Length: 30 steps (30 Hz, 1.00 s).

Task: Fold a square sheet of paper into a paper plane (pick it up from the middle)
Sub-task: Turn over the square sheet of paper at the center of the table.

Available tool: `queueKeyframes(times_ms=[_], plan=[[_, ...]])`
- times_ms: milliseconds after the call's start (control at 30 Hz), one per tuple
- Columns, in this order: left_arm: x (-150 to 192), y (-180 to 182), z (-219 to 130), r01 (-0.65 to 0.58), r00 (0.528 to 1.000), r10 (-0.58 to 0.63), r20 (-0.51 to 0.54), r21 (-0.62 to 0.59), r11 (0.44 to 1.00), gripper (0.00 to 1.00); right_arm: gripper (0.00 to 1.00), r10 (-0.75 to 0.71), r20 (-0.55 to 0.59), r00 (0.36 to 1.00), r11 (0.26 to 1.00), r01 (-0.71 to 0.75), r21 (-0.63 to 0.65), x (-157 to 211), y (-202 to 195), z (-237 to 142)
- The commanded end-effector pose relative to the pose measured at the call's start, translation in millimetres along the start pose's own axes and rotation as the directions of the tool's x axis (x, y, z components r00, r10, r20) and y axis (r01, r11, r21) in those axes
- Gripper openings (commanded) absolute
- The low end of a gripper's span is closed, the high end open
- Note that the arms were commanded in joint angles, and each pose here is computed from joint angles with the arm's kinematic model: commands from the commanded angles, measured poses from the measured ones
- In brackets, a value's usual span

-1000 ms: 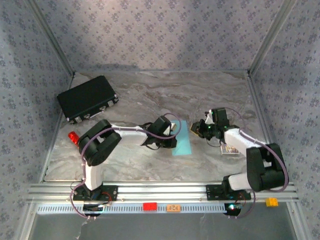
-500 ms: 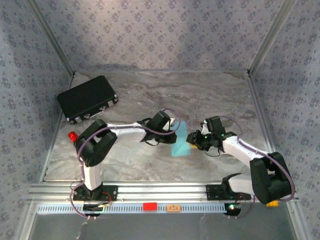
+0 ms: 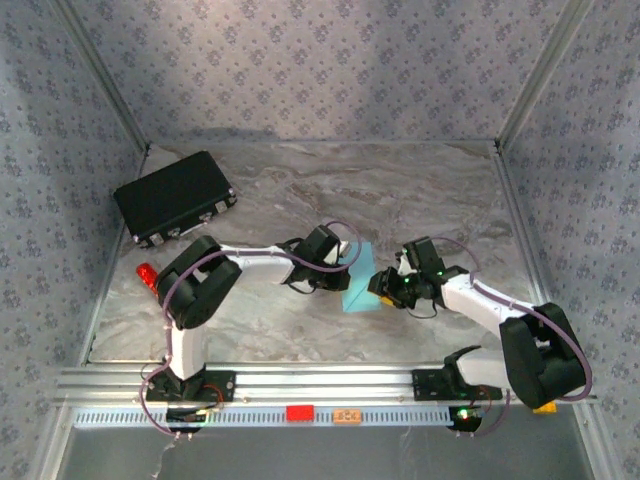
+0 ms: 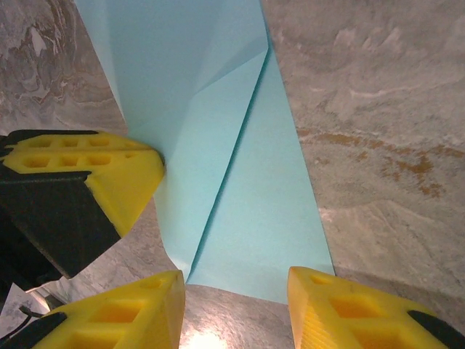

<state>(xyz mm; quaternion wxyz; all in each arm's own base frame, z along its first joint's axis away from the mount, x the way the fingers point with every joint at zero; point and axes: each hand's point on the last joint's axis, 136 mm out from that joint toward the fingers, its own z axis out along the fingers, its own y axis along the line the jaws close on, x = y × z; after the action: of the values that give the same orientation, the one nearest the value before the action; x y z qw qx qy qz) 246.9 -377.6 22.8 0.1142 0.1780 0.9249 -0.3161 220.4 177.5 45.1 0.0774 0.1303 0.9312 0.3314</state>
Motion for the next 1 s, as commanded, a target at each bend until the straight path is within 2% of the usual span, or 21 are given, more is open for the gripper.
queueKeyframes(times_ms=[0, 967], plan=[[17.6, 13.8, 4.7, 0.016, 0.999, -0.017, -0.046, -0.031, 0.999, 0.03, 0.43, 0.028, -0.012, 1.0, 0.999, -0.027, 0.042, 4.1, -7.6, 0.9], [16.4, 11.8, 6.5, 0.021, 0.999, -0.022, -0.043, -0.02, 1.0, 0.03, 0.47, 0.01, -0.058, 0.998, 0.997, -0.006, 0.083, 11.4, -7.5, 7.5]])
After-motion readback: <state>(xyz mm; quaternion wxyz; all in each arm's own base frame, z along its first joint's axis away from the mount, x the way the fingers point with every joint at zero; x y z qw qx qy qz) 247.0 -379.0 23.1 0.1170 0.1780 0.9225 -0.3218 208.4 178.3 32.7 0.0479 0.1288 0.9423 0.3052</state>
